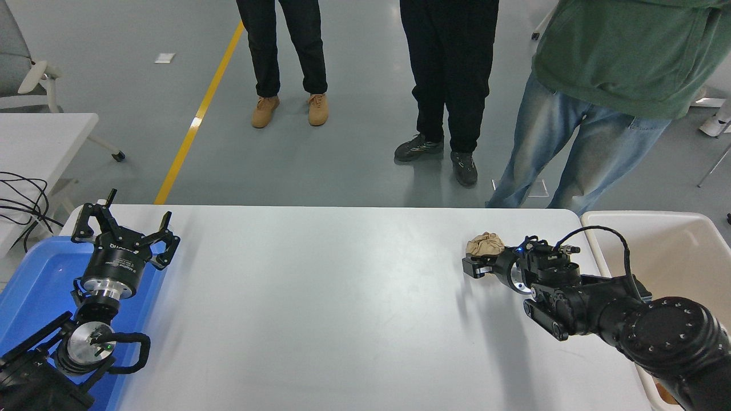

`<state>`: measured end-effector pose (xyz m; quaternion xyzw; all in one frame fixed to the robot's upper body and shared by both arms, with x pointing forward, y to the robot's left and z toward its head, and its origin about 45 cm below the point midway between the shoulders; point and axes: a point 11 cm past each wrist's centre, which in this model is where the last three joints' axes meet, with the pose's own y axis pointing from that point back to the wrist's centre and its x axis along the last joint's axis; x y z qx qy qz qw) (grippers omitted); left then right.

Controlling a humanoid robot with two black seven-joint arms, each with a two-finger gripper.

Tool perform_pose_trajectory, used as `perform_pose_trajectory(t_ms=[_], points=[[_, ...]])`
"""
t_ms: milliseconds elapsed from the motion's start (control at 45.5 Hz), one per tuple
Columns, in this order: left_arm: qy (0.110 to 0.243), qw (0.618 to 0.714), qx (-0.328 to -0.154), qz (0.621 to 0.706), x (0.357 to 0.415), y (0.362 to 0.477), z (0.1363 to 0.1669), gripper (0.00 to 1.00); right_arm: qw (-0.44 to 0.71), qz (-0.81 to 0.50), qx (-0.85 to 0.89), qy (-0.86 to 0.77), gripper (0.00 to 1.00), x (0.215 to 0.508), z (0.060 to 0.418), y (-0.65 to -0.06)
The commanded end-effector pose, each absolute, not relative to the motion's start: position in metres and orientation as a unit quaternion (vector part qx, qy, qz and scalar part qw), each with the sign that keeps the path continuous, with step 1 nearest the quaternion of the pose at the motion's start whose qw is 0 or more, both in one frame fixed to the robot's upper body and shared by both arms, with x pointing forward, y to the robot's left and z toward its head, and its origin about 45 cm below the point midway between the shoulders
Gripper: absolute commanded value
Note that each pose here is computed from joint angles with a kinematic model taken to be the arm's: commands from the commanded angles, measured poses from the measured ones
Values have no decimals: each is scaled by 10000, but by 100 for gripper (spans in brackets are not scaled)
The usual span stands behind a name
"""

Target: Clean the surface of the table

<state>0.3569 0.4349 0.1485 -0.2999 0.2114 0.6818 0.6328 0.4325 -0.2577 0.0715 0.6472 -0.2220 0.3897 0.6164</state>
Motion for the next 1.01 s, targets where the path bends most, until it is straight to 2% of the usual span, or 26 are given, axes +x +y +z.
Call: perform_pose_trajectory(t_ms=[0,110,132,198,615,989], points=[[2114,6326,-2997,6821,3568,4352,1484,99,6189,3829,6505,-2175,30,4312,696,-2613],[2114,6326,-2997,6821,3568,4352,1484,99,6251,3666,6573,-2069,0,4282,661,-2620],[2111,6333,-3006,6812,3575,4346,1492,99,6256,3646,6581,-2062,0,4280,658,-2620],[2114,6326,-2997,6821,3568,4352,1484,99,6233,3631,6623,-2024,0,4270,650,-2608],[2115,6330,-3001,6816,3570,4348,1486,99,5955,3328,6962,-2233,0,4348,759,-2498],[2114,6326,-2997,6821,3568,4352,1484,99,5510,2963,7431,-2377,0,4662,1256,-2340]])
